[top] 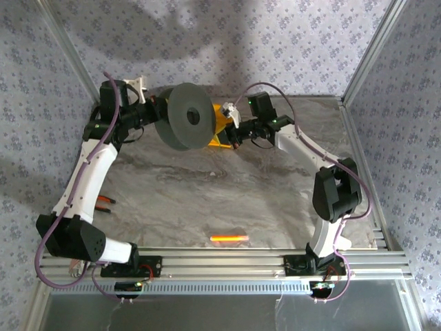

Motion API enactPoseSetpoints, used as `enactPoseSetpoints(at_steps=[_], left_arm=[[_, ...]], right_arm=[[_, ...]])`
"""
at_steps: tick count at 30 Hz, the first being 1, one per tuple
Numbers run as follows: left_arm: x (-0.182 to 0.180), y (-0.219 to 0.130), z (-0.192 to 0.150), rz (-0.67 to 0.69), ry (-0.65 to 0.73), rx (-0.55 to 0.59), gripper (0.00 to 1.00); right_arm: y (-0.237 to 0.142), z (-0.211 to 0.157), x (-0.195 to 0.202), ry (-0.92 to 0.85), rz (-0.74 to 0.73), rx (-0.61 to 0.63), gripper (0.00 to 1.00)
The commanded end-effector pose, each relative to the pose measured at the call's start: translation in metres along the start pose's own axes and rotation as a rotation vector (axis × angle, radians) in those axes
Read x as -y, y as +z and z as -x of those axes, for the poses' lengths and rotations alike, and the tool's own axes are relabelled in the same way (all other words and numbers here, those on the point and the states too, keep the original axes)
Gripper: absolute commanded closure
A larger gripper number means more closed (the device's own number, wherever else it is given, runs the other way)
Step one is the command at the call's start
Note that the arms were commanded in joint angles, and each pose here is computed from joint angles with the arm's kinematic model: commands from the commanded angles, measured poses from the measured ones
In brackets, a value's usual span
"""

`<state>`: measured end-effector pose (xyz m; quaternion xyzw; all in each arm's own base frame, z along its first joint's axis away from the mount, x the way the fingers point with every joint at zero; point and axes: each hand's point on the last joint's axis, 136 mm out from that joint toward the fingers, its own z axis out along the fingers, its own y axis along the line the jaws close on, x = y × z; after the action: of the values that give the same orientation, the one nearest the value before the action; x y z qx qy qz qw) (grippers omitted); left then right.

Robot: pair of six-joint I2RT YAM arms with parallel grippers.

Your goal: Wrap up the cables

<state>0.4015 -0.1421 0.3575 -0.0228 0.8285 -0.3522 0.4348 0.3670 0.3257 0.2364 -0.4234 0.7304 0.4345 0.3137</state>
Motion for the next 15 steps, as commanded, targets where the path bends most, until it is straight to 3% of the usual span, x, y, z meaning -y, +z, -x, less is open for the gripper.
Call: enactPoseSetpoints(at_steps=[1,4,7,12,15], left_arm=[[0.041,-0.085,0.141,0.007,0.166,0.568,1.00],[0.068,-0.064,0.120,-0.055,0.281,0.441,1.00],[0.081,-0.039,0.092,-0.014,0.400,0.295,1.00],[0.080,-0.029,0.082,0.037,0.423,0.253,1.00],[0.082,-0.029,0.084,0.035,0.417,0.258,1.00]], right_arm=[[0.007,-0.067,-0.005,0.260,0.062,-0.201,1.00],[0.009,-0.053,0.004,0.276,0.046,-0.158,1.00],[0.011,-0.041,0.016,0.303,0.018,-0.138,0.99],[0.010,-0.028,0.038,0.349,-0.023,-0.110,0.68],[0.007,-0.025,0.046,0.362,-0.031,-0.094,0.59]])
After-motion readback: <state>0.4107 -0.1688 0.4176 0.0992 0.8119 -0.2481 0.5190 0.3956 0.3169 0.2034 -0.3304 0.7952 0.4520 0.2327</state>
